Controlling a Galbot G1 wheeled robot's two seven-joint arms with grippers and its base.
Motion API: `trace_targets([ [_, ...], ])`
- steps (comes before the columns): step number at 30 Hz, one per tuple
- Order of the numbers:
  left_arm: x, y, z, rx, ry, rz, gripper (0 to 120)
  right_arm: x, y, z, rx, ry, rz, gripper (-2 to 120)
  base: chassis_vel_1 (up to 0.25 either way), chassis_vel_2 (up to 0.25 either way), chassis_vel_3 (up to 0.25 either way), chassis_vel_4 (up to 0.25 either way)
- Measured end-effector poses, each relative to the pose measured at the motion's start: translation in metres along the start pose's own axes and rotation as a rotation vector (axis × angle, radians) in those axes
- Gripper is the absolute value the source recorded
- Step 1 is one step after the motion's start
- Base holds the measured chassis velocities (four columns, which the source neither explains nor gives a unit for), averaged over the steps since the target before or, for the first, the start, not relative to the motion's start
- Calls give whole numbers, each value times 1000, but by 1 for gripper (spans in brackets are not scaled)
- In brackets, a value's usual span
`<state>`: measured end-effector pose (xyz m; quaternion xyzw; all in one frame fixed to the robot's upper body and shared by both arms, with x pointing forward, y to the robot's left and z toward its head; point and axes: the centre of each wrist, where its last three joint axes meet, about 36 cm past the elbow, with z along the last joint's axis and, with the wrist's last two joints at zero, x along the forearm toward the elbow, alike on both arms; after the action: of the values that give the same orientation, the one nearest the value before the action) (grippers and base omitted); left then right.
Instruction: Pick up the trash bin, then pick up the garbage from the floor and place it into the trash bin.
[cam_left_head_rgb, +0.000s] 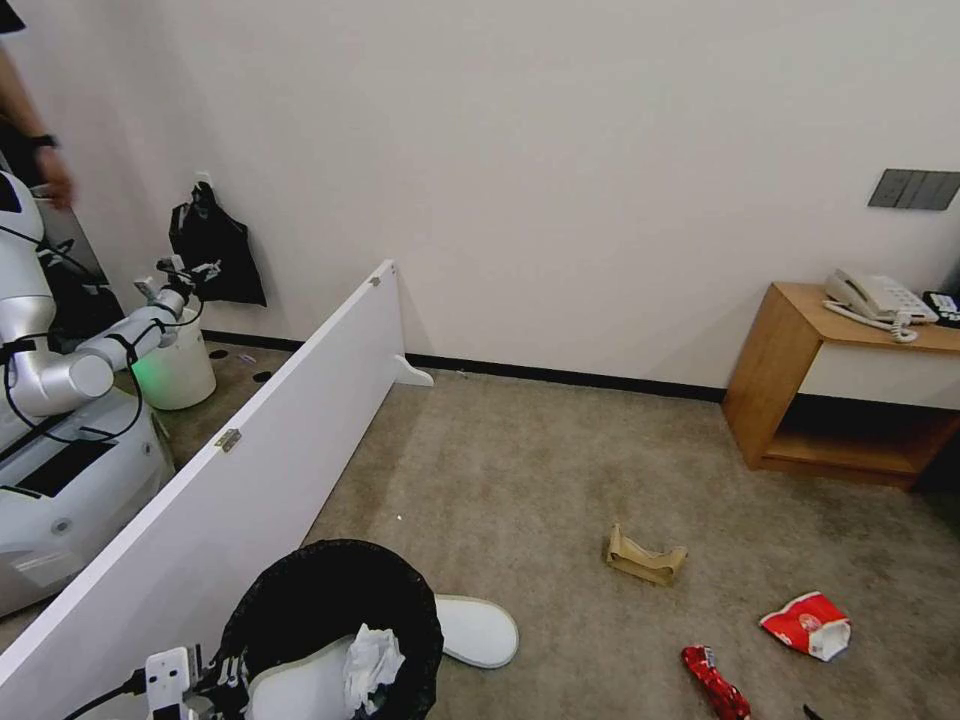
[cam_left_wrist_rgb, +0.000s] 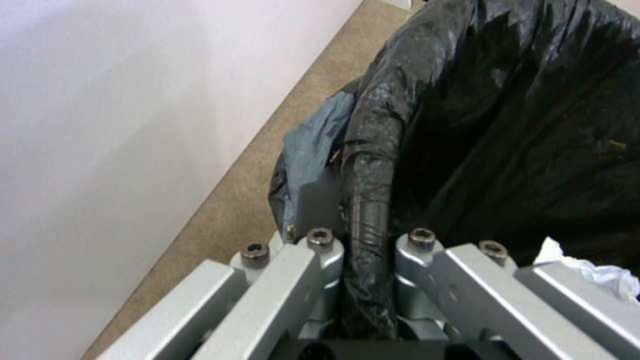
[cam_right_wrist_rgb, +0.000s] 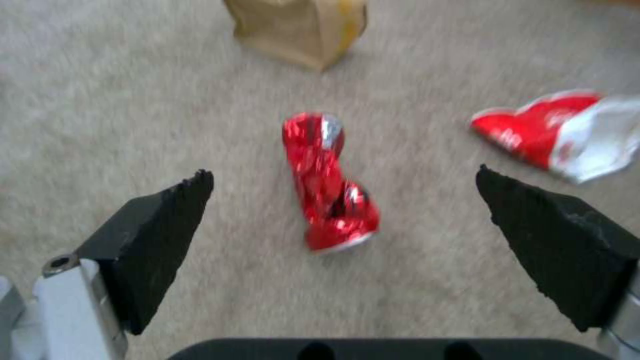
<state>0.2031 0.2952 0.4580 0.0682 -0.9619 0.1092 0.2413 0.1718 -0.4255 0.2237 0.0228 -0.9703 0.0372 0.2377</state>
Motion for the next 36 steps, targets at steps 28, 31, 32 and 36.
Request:
trace_targets([
  [28, 9, -4, 0, -1, -14, -31, 4, -117, 12, 35, -64, 125, -1, 100, 0, 0, 0, 0],
  [31, 9, -4, -1, -1, -15, -31, 4, -119, 10, 34, -65, 131, 10, 98, 0, 0, 0, 0],
  [32, 9, -4, -1, -1, -16, -30, 4, -119, 8, 34, -65, 132, 15, 93, 0, 0, 0, 0],
  [36, 10, -4, -1, -1, -17, -29, 4, -118, 5, 33, -66, 134, 26, 82, 0, 0, 0, 0],
])
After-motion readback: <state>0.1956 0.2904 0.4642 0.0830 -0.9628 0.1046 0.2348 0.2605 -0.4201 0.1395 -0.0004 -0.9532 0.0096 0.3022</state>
